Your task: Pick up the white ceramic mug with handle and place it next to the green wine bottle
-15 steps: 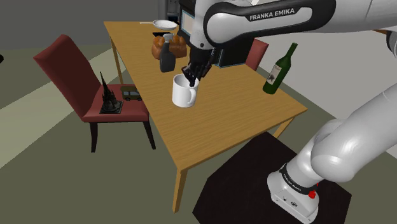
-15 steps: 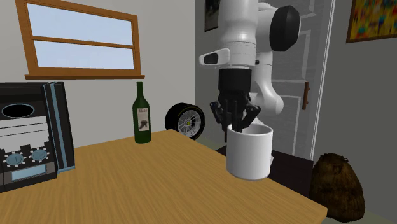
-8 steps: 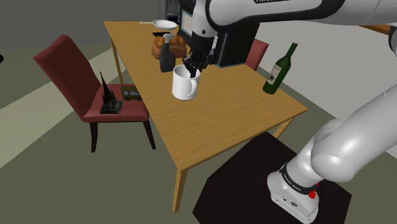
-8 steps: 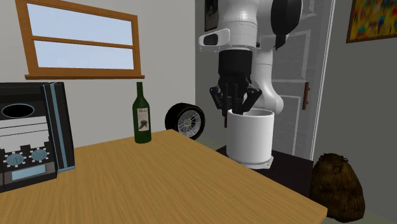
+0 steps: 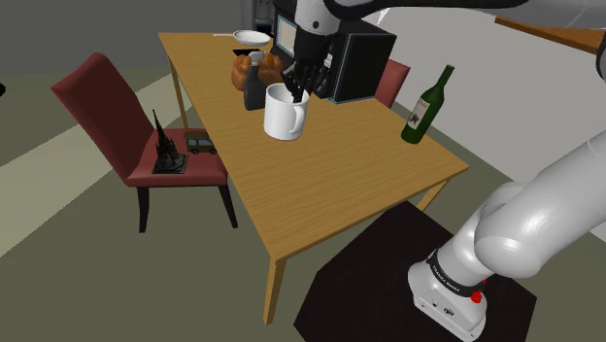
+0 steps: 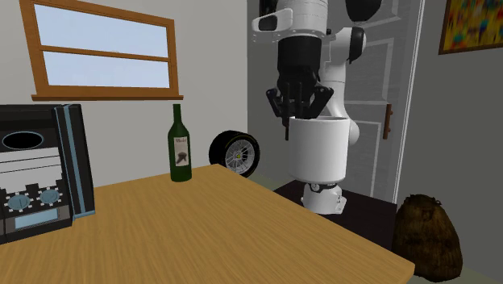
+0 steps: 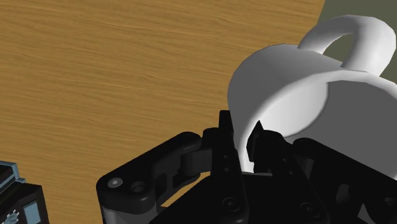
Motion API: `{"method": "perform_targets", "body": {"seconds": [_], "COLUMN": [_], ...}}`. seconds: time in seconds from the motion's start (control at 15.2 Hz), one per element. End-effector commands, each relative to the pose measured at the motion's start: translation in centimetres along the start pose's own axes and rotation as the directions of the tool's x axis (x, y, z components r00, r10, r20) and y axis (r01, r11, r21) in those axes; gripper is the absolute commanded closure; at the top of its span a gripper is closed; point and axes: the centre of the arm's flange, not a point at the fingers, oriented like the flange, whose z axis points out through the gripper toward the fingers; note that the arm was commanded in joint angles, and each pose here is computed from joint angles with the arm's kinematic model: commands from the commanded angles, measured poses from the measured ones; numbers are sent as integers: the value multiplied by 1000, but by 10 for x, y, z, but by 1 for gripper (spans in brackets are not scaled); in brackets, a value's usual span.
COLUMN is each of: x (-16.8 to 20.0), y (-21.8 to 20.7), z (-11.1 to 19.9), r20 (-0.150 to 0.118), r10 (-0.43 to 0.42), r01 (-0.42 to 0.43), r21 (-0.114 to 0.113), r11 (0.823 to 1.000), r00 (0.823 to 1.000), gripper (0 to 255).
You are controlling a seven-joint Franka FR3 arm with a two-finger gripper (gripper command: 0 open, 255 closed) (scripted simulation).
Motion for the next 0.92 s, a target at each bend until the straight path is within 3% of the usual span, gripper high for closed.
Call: {"method": "perform_targets", "body": {"seconds": [0.0, 0.86], "x": [1, 5], "y": [-1, -2], "z": [-10, -79], "r20": [0, 0], "r10": [0, 0], "r01": [0, 0], "r21": [0, 0], "r11": [1000, 1000], "r00": [1000, 1000], "gripper": [255, 255]}}
